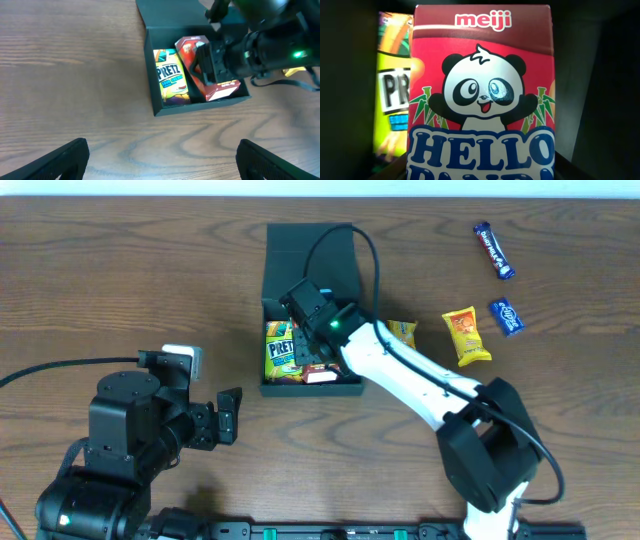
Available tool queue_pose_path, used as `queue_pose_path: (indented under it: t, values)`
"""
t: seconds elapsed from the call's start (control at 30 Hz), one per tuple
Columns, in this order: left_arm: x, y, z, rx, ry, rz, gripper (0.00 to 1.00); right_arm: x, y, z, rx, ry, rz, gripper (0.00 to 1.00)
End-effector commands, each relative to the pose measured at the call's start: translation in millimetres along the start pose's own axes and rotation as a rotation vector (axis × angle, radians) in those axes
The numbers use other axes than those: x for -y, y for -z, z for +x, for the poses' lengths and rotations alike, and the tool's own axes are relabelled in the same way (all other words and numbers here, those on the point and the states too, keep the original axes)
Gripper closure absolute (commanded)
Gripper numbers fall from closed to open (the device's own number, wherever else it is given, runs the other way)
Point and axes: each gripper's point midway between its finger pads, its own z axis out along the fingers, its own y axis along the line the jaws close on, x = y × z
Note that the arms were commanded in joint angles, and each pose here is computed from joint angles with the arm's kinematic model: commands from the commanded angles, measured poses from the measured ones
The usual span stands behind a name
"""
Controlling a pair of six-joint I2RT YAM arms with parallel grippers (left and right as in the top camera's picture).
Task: Pack container
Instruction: 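Lower the Hello Panda box beside the Pretz box and release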
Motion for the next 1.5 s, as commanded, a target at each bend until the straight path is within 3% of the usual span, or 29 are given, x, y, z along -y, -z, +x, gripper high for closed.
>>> queue_pose_path:
  t: [0.0, 0.73, 0.83, 0.9, 1.0, 1.3, 1.47]
  values:
    - [0.4, 0.9, -0.3, 0.000, -0.007, 0.002, 0.05, 5.5, -5.9, 0.3, 0.018, -0.020, 0.053, 0.45]
    - [0.4, 0.9, -0.3, 0.000, -0.007, 0.002, 0.05, 20.7, -11.0, -6.7, 0.068, -0.100, 0.139, 0.44]
    - [0.5, 0.9, -0.4, 0.001, -0.007, 0.003, 0.05, 19.7, -15.8, -5.3, 0.061, -0.100, 0.137, 0.33]
    - [0.4, 0.9, -0.4, 0.001, -0.007, 0.003, 0.05, 18.2, -20.1, -1.8, 0.043, -0.098, 0.130, 0.09]
    - [0.4, 0.9, -0.3, 0.000, -0.007, 0.002, 0.05, 16.1, -21.9, 0.5, 0.030, -0.097, 0.118, 0.02]
    - [0.5, 0.9, -0.4, 0.001, -0.007, 0.003, 0.05, 12.5, -14.0, -2.6, 0.024, -0.088, 0.084, 0.01]
    - [0.4, 0.9, -0.4, 0.001, -0.007, 0.003, 0.05, 3.7, 13.8, -18.7, 0.079, -0.056, 0.033, 0.01]
